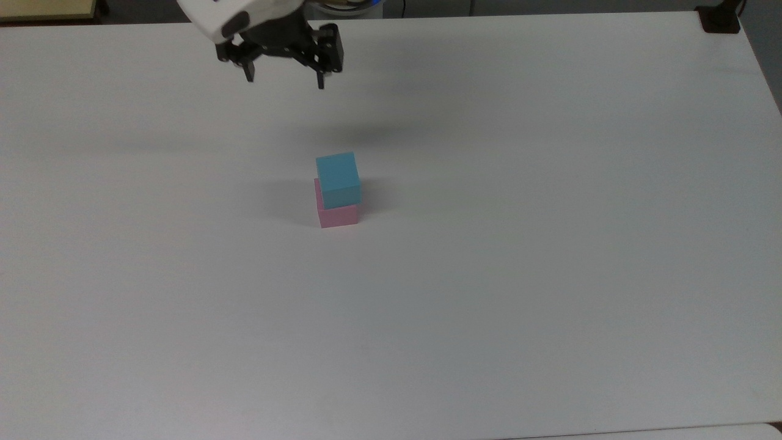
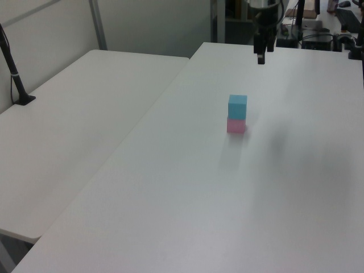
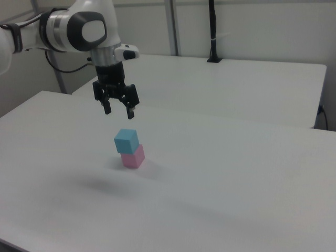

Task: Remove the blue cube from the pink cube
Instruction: 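Lower the open gripper down over the blue cube on the pink cube, then close the gripper on the blue cube and lift it off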

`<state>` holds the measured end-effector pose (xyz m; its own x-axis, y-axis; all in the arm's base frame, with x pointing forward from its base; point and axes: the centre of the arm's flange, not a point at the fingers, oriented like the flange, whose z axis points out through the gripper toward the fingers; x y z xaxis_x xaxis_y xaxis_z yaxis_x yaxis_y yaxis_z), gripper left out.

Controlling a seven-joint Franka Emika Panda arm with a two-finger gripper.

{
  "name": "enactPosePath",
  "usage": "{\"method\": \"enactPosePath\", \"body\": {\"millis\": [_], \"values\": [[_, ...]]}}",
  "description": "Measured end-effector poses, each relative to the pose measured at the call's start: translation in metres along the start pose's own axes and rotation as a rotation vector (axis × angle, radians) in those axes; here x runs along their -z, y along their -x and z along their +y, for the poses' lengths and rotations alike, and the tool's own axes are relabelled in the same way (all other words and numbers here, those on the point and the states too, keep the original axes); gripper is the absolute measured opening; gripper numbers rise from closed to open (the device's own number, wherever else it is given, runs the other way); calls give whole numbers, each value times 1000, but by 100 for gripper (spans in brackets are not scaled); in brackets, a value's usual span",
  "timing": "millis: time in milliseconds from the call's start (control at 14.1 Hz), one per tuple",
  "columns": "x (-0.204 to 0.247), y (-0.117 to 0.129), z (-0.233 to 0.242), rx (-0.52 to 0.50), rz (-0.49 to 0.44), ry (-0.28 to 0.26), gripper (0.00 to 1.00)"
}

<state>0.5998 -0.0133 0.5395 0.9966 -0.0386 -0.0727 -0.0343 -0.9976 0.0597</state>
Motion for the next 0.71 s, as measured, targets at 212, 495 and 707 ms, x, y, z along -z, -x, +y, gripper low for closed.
{"method": "enactPosePath", "body": {"millis": [212,495,707], "values": [[-26,-20,-39,62,14,6,100],[-84,-53,-71,107,38,28,100],[-110,-62,-76,147,18,60,100]]}}
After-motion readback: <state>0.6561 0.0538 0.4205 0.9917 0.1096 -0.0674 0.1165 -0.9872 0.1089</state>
